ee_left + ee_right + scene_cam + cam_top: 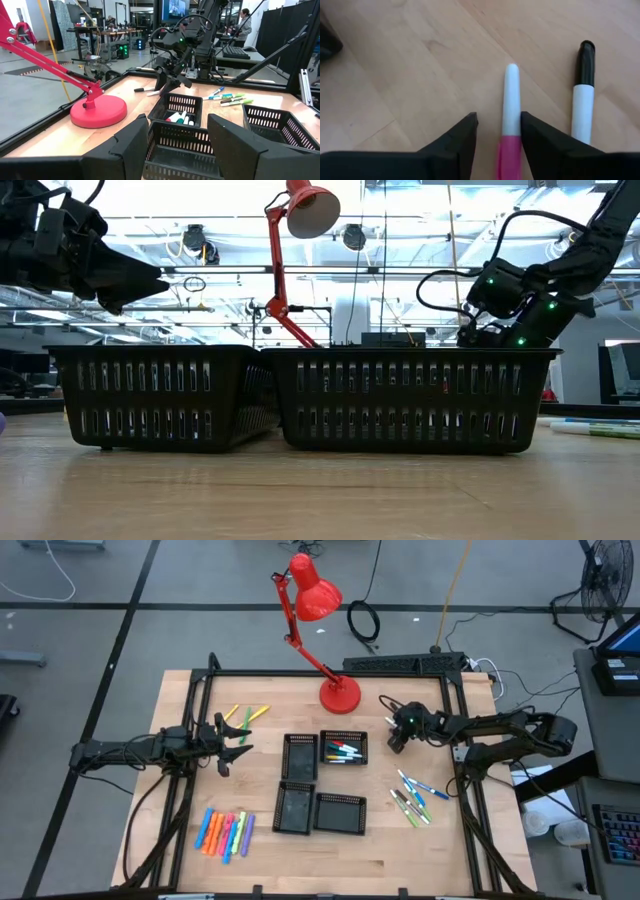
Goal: Pick & Place Markers
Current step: Put the pink highlighter pen into the top right black bin
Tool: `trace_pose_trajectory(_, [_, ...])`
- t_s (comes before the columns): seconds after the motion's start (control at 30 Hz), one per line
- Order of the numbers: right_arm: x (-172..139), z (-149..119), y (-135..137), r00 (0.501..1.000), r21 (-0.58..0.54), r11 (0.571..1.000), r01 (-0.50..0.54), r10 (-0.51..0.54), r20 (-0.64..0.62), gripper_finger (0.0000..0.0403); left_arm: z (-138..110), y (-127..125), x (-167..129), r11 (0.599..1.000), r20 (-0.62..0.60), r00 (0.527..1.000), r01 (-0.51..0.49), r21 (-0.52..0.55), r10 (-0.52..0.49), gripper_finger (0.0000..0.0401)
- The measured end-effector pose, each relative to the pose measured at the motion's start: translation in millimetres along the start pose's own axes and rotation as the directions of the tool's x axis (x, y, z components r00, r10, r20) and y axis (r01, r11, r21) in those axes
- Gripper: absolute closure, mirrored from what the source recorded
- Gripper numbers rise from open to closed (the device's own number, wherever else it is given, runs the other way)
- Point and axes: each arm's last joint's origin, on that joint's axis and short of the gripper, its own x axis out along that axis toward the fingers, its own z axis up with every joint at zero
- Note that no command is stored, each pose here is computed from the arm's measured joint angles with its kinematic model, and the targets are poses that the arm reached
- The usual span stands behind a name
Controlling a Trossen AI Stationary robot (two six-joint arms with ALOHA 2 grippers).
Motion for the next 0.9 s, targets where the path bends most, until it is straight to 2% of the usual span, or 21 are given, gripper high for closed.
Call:
trace_pose_trajectory(0.47, [0.0,-5.7,-0.1,0.998,-0.096,0.995,-0.014,0.008,-0.057,0.0375,0.0,0.0,0.0,1.0,0.0,1.0,0.0,0.0,0.0,0.0192])
trace_pose_trajectory(0.77, [0.1,-5.9,-0.1,0.998,-0.096,0.995,-0.013,0.007,-0.057,0.0363,0.1,0.0,0.0,1.0,0.0,1.0,0.0,0.0,0.0,0.0192])
trace_pose_trajectory(0.9, [0.1,-5.6,-0.1,0.999,-0.096,0.995,-0.012,0.007,-0.054,0.0372,0.1,0.0,0.0,1.0,0.0,1.0,-0.001,0.0,0.001,0.0192])
